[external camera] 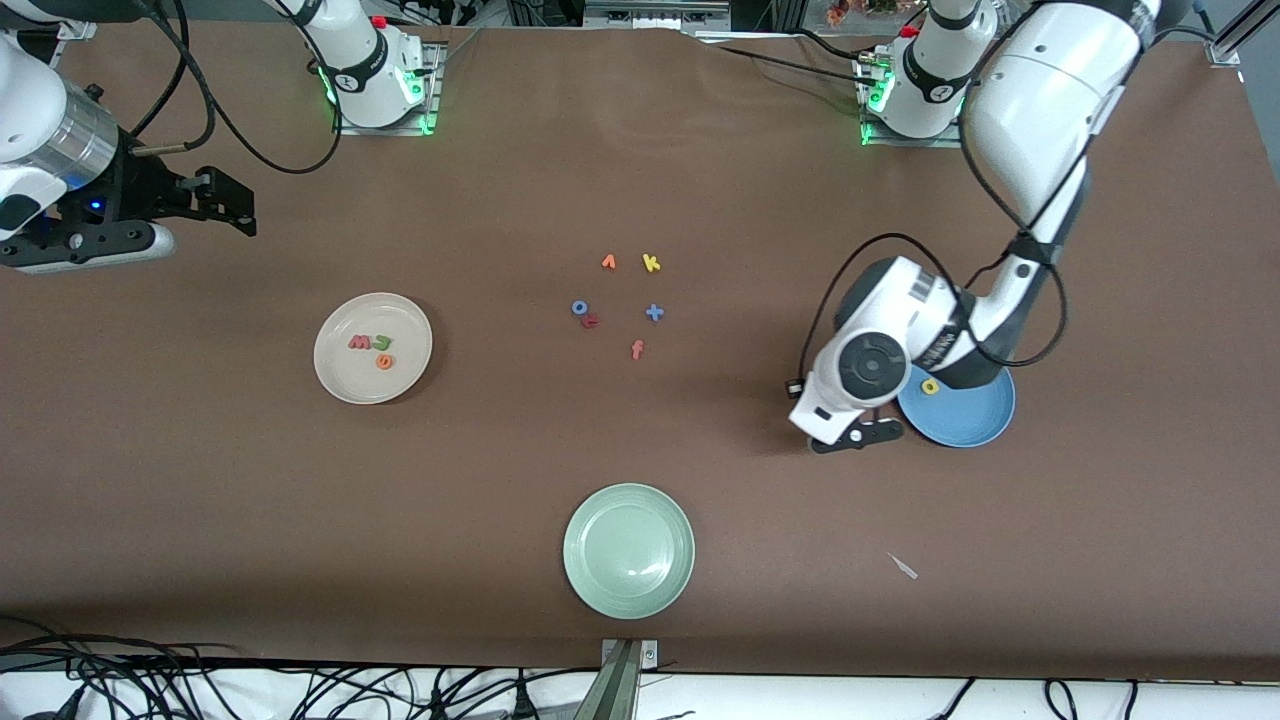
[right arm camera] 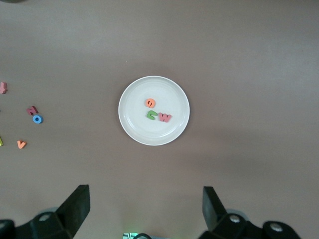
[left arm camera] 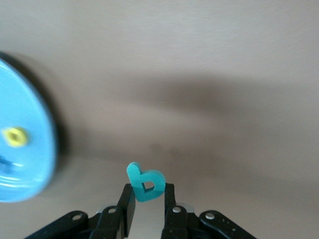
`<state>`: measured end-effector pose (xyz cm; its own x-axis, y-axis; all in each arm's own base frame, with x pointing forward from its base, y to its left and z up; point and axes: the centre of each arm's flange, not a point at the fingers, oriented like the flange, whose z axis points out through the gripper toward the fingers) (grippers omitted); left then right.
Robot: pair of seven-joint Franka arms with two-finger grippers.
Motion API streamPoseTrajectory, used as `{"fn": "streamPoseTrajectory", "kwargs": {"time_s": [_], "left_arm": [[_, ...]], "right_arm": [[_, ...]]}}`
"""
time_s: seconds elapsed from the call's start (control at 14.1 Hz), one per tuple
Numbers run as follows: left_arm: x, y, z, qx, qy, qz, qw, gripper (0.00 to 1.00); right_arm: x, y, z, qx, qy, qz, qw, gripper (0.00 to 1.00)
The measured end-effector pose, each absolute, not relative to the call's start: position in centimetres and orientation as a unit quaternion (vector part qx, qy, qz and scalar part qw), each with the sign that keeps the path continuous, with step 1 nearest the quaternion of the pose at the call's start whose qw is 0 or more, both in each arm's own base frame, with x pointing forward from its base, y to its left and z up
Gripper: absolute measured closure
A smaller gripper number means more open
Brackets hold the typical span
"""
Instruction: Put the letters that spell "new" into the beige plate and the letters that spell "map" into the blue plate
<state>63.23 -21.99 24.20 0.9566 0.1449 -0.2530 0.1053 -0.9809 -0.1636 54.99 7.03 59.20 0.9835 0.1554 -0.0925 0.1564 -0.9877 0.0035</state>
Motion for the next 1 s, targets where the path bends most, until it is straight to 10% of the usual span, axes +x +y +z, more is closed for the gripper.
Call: {"fn": "streamPoseTrajectory", "kwargs": {"time_s": [0.71,1.0], "left_arm": [[64.9,-4.1,22.7,-0.965,0.141,0.212,0.061,0.69],[64.8,-2.4,22.9,-0.961,0.156,0.222,0.054,0.33]], "right_arm": [[55.4,7.0,58.5,0.996,0.078,-0.052,0.006,0.00],[55.4,7.0,58.5,0.996,0.078,-0.051,0.006,0.00]]}}
